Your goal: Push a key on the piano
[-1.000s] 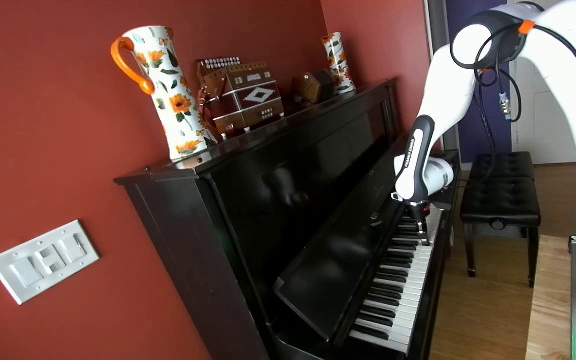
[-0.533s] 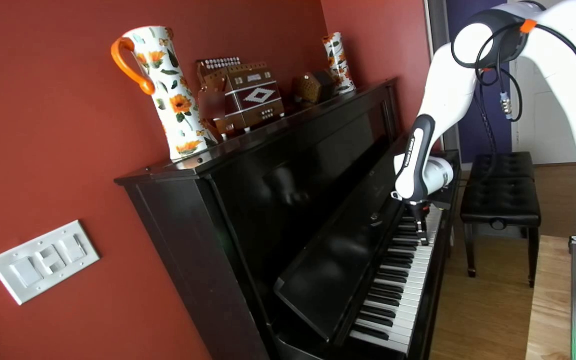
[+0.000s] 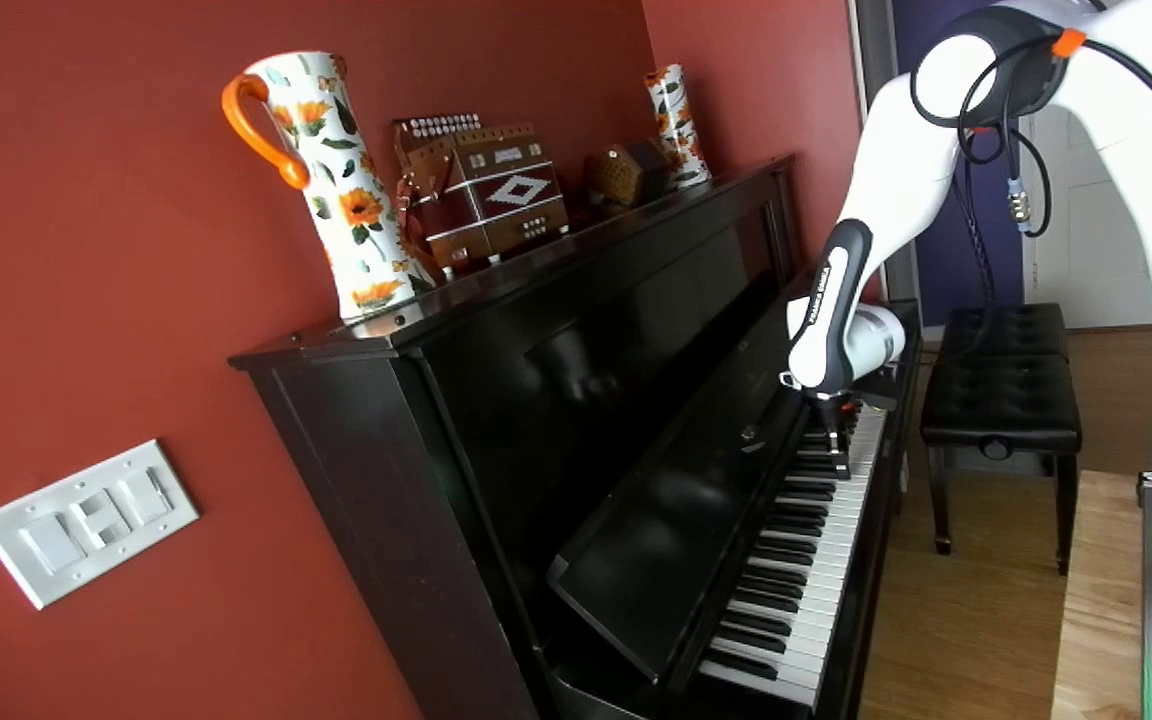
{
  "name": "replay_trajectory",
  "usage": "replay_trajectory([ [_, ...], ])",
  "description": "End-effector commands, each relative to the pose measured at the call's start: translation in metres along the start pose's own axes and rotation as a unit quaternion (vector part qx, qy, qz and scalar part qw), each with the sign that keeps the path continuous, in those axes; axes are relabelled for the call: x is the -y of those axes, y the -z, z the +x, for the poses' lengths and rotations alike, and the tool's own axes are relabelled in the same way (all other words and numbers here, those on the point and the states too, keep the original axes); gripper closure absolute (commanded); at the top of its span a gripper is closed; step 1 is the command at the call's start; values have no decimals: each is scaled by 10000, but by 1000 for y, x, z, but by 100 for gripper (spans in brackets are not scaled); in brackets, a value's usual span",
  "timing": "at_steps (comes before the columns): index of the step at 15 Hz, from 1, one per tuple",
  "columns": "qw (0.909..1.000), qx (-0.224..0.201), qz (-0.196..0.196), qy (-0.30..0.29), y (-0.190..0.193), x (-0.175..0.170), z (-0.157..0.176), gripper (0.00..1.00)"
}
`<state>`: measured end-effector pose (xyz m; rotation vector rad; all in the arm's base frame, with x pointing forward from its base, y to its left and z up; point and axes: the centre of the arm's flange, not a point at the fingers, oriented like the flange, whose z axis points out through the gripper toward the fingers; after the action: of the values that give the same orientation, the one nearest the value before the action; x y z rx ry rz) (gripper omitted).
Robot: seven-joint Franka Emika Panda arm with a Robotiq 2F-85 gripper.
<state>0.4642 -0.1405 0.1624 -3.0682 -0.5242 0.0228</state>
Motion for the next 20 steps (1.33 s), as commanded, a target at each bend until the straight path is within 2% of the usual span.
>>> replay_trajectory([
  [1, 9998, -63, -85, -138, 13, -1, -6, 100],
  [4, 9998, -110, -115, -151, 19, -2, -6, 99],
  [5, 9997, -116, -130, -156, 21, -2, -6, 79],
  [16, 9987, -300, -287, -300, 53, -6, -15, 1],
  [20, 9976, -394, -476, -307, 78, -4, -25, 0],
])
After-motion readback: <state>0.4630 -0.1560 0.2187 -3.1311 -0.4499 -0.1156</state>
